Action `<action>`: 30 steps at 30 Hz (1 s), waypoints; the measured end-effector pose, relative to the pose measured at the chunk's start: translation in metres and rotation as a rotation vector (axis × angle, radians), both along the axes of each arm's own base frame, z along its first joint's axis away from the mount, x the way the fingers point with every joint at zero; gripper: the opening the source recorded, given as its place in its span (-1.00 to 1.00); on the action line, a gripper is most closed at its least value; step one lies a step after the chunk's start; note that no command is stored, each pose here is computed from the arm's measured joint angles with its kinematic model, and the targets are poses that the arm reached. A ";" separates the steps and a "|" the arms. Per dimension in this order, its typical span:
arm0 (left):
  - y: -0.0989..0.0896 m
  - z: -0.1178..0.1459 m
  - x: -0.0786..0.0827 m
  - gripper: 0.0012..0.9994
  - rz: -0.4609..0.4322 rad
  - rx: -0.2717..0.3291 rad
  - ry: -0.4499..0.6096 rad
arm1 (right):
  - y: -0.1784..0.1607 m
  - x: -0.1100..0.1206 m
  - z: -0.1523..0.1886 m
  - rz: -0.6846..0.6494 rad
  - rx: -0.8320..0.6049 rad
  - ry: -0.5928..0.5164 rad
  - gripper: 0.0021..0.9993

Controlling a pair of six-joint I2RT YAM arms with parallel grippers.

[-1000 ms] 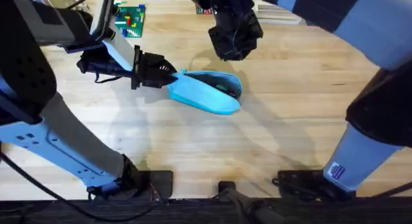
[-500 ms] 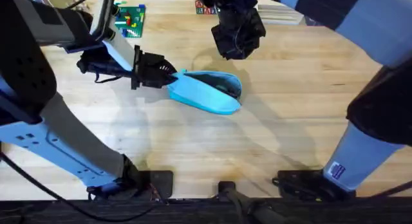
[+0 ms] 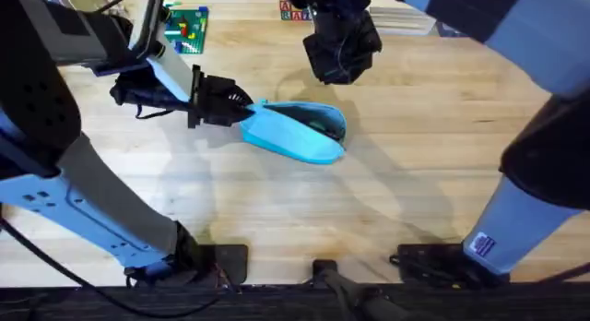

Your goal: Unzip the bag, pick up the pens from the table one at a time and place them inside, then zip the bag closed.

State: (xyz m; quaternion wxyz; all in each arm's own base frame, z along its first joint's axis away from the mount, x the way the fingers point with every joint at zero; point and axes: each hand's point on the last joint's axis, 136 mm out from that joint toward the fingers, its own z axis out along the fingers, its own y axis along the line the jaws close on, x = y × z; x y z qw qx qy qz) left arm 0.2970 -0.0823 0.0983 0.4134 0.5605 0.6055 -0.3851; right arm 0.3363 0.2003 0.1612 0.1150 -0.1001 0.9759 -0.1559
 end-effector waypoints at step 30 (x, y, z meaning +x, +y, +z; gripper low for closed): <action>0.000 0.000 0.000 -0.92 0.000 0.000 0.000 | -0.022 -0.061 0.134 -0.031 0.233 -0.286 0.99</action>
